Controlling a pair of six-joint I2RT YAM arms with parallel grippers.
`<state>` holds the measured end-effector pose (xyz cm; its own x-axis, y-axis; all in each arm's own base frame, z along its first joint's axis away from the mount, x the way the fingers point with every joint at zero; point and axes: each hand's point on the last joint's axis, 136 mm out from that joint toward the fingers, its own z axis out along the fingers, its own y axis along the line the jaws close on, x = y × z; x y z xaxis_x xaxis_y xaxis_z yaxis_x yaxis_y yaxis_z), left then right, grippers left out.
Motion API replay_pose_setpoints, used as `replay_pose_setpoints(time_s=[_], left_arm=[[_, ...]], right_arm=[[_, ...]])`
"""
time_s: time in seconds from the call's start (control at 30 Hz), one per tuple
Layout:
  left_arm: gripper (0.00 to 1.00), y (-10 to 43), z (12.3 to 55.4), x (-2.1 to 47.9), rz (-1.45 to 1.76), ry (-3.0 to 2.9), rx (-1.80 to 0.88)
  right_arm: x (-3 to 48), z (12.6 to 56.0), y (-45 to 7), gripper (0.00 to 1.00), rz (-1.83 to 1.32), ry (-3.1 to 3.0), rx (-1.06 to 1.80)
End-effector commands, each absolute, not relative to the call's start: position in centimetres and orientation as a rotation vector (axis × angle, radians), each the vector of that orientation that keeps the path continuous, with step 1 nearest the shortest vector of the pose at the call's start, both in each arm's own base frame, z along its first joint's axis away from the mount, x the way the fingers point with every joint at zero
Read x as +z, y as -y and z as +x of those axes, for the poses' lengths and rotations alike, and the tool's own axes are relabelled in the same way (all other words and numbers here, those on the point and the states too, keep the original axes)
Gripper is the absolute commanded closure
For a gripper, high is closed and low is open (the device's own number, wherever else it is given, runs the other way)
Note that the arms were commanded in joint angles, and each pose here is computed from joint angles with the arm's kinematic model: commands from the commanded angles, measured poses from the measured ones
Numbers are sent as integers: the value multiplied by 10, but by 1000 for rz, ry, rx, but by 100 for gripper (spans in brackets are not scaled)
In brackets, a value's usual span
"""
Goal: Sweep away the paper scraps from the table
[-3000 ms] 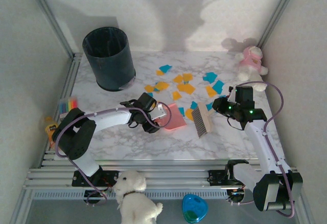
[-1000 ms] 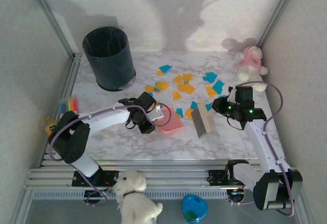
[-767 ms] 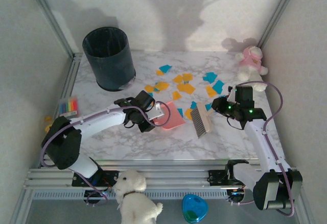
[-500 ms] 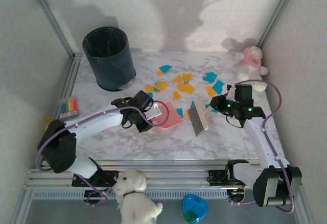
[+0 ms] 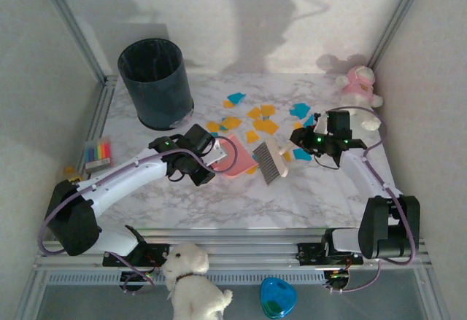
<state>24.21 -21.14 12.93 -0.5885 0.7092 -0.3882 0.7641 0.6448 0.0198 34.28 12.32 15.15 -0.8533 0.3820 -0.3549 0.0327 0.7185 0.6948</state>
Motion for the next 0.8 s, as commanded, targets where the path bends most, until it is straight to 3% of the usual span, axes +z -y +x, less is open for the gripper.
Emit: replay_pose_setpoints(time_s=[0.0, 0.33, 0.77], left_arm=[[100, 206, 238, 145, 1161, -2496, -211], [100, 194, 226, 142, 1275, -2435, -173], [100, 199, 202, 126, 1493, -2334, -256]], right_arm=[[168, 354, -141, 100, 260, -2401, 1054], [130, 343, -126, 100, 298, -2550, 844], [143, 323, -95, 100, 394, -2550, 621]])
